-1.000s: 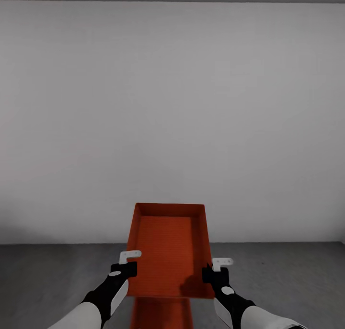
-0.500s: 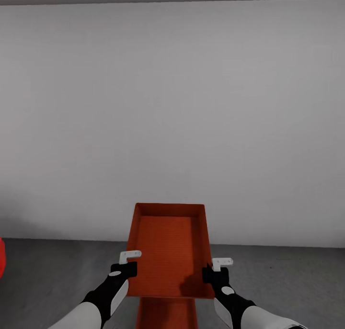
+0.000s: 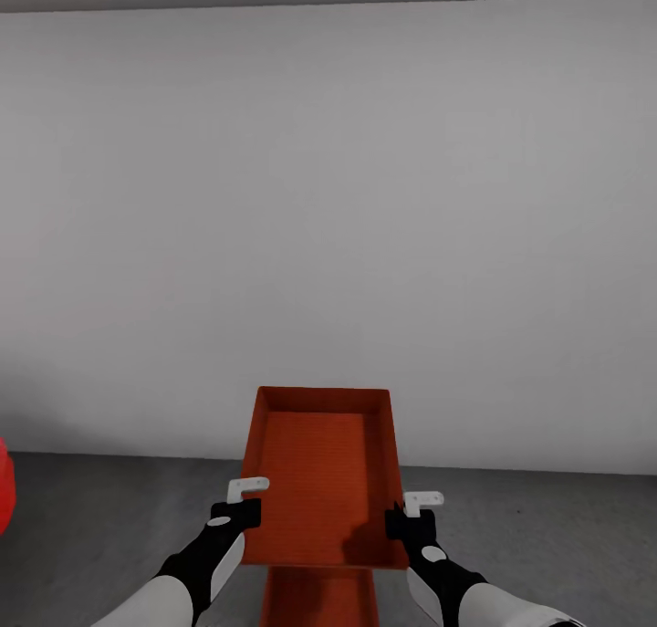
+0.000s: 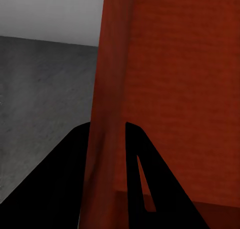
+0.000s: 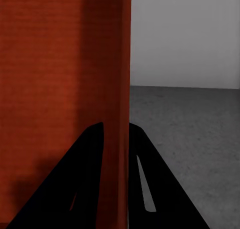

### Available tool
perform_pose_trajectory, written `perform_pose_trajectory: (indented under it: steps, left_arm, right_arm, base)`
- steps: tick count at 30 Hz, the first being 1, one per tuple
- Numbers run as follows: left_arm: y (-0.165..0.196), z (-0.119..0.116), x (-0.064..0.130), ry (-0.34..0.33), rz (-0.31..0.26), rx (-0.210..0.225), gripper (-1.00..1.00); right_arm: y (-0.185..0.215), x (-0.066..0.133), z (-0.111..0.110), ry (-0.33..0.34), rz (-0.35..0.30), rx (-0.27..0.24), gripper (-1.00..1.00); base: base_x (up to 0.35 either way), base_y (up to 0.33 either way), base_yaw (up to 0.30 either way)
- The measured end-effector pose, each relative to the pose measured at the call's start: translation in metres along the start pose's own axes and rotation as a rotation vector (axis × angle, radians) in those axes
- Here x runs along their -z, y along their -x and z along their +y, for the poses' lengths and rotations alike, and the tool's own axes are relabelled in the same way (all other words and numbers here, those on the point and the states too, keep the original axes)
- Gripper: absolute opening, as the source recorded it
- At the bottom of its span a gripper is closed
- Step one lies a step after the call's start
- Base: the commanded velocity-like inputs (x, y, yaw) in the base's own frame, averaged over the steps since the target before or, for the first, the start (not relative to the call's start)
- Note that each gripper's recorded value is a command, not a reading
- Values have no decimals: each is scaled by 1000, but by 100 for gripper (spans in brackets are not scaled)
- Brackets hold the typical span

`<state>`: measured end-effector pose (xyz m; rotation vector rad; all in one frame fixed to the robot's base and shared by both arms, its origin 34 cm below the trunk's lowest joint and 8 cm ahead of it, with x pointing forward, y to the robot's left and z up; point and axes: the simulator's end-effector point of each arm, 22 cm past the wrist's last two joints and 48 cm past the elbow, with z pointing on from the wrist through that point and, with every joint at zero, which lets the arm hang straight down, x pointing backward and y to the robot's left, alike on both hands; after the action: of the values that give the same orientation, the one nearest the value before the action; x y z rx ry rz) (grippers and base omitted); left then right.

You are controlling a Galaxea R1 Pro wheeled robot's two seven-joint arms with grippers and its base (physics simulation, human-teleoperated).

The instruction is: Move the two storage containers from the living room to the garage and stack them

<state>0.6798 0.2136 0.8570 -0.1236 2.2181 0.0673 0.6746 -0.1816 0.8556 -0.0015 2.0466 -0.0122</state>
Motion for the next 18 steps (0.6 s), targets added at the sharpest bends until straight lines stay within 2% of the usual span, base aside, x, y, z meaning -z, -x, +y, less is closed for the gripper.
perform_pose_trajectory:
  steps: [15, 18]
  left_arm:
    - [0, 0, 0, 0, 1, 1, -100]
    - [0, 1, 0, 1, -1, -1, -100]
  right_arm:
    - [0, 0, 0, 0, 1, 0, -100]
    - [0, 0, 1, -1, 0, -2, -100]
  base:
    - [2, 0, 1]
    - [160, 99, 0]
